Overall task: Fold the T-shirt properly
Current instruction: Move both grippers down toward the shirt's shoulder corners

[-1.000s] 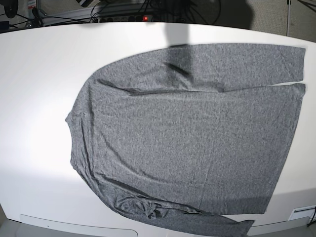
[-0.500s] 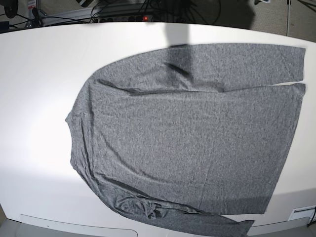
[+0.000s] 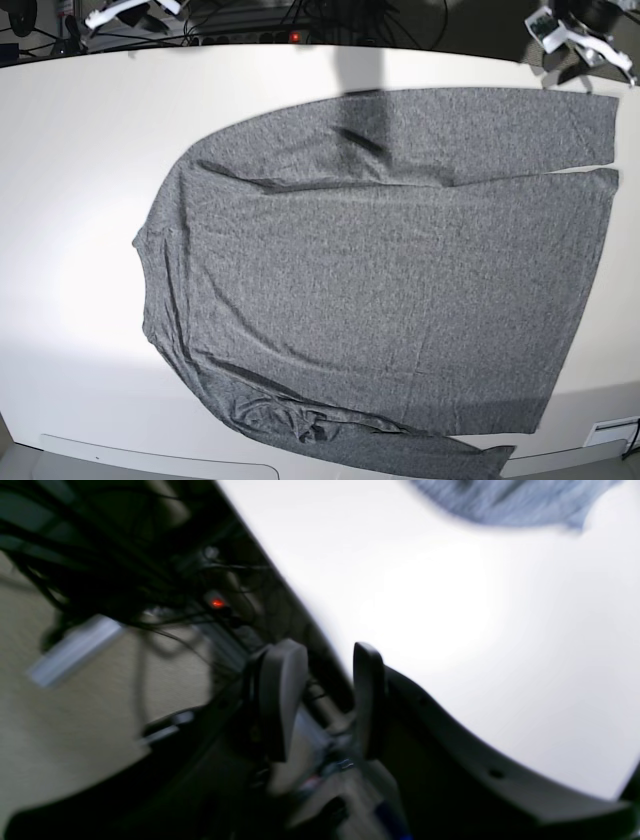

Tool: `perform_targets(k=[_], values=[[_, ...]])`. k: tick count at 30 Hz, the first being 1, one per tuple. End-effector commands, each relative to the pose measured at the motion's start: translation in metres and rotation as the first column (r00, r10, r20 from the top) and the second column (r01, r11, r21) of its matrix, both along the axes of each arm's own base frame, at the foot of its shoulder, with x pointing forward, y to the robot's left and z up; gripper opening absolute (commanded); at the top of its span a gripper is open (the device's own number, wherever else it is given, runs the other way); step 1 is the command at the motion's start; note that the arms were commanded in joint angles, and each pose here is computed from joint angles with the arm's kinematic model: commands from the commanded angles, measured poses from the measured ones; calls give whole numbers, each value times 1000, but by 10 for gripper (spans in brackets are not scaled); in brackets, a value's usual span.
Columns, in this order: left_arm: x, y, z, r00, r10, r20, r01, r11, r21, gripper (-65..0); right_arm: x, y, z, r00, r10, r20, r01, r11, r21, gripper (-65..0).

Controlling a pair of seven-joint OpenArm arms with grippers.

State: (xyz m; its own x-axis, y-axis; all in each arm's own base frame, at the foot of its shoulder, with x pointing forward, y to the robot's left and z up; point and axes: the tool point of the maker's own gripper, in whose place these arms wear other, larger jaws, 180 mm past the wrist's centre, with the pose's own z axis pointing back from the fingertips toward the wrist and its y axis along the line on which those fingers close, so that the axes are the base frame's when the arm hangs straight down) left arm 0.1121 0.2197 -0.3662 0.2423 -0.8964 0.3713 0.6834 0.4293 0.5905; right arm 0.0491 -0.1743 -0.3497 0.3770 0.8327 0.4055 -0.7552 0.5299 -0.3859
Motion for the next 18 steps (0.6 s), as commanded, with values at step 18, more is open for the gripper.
perform_targets(k=[18], values=[[30, 66, -28, 973, -188, -133, 208, 966, 153, -439, 79, 9, 24, 973, 96, 211, -97, 995, -6, -448]])
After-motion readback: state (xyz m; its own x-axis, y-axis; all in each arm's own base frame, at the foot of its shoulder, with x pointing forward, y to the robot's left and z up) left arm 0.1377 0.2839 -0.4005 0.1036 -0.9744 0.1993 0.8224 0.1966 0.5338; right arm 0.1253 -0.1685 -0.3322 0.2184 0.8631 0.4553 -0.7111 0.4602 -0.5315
